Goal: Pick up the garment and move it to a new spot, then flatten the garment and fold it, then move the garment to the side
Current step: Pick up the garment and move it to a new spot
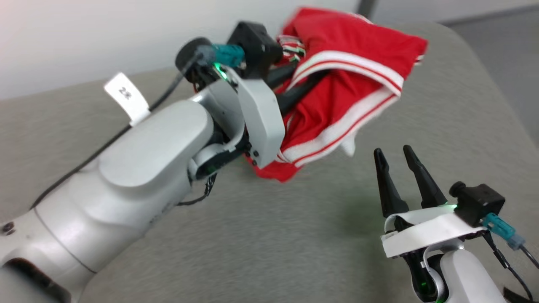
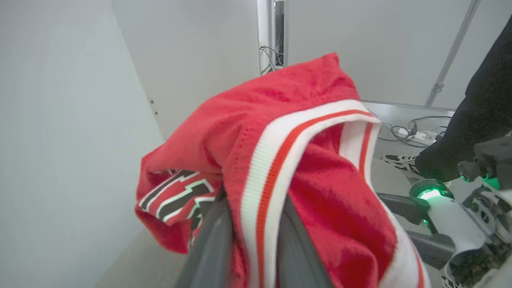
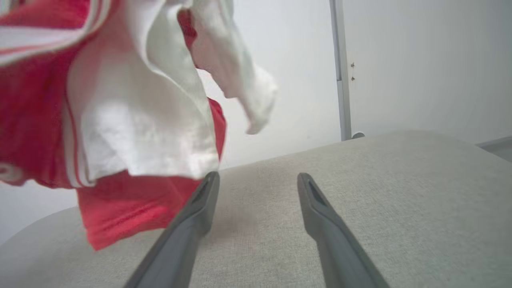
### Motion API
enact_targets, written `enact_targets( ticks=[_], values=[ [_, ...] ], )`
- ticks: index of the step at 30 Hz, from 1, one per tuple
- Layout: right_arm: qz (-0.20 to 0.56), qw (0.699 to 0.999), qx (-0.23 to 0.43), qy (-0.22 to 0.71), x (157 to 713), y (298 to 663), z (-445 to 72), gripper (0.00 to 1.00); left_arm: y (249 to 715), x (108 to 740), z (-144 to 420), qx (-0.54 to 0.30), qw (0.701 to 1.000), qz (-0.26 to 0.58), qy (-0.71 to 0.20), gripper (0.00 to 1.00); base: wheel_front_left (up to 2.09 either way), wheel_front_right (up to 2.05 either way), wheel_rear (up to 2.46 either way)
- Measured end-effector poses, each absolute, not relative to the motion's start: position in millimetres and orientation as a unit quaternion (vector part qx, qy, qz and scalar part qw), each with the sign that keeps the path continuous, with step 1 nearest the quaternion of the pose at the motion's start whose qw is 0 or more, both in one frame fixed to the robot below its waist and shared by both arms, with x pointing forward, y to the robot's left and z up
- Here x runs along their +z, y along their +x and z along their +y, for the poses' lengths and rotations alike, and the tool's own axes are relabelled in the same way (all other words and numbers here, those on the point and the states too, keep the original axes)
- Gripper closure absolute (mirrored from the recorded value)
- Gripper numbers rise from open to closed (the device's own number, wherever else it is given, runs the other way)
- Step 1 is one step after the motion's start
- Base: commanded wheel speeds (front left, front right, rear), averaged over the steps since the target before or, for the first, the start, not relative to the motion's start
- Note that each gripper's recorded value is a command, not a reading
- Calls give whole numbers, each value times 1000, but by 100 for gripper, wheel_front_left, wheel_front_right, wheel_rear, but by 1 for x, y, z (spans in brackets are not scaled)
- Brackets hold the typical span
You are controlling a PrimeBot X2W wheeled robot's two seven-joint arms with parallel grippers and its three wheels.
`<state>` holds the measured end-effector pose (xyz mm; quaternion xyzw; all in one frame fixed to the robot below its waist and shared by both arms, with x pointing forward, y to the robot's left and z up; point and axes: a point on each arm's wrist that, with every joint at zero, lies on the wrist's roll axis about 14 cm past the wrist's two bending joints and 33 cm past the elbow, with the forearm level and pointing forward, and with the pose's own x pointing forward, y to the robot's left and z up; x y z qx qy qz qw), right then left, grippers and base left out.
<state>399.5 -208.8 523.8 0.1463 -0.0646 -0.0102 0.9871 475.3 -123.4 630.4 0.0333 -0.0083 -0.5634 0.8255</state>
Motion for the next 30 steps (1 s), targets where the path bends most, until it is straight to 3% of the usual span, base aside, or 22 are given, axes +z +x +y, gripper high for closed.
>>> enact_targets(
  ticks=[8,13,21,30],
  values=[
    [-67,974,-133,169,516,356,-282,0,459,560,-191,-632,771,64,57,100,0,0,0],
    [-56,963,-197,175,503,335,-315,0,448,492,-205,-648,738,143,120,100,0,0,0],
    [-29,960,-222,167,487,331,-325,0,469,402,-175,-620,715,237,220,100,10,10,10],
    [-17,960,-226,162,480,334,-326,0,468,380,-170,-621,691,266,258,100,1,1,1]
  ],
)
